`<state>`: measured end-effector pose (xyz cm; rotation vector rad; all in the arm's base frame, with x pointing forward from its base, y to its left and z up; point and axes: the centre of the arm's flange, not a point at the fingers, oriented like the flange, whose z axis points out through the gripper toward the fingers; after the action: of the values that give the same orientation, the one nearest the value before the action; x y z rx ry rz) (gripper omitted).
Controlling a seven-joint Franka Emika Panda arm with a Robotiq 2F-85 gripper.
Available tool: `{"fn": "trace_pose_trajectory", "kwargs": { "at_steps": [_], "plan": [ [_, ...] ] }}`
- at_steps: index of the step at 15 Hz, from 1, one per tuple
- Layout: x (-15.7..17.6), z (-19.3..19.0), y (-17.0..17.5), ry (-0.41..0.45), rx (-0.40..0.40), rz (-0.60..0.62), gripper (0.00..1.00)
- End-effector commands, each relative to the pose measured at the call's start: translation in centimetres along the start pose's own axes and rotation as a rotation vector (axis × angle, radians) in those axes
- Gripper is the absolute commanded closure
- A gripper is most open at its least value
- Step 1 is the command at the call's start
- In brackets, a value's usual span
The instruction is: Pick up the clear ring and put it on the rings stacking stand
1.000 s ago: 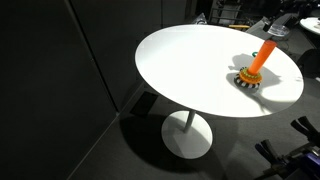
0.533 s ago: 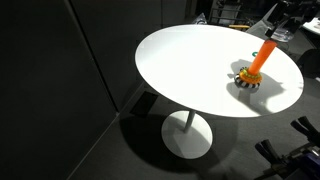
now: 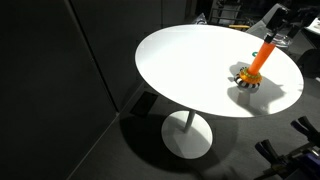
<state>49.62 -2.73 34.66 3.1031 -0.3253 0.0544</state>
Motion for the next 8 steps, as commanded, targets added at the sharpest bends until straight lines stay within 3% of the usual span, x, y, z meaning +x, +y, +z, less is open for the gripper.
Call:
{"fn": "trace_pose_trajectory", "kwargs": {
  "at_steps": [1, 8],
  "plan": [
    [-0.2, 0.1, -0.4, 0.046, -0.014, -0.01, 0.3],
    [0.5, 1.2, -0.6, 0.08, -0.024, -0.015, 0.3]
  ]
}}
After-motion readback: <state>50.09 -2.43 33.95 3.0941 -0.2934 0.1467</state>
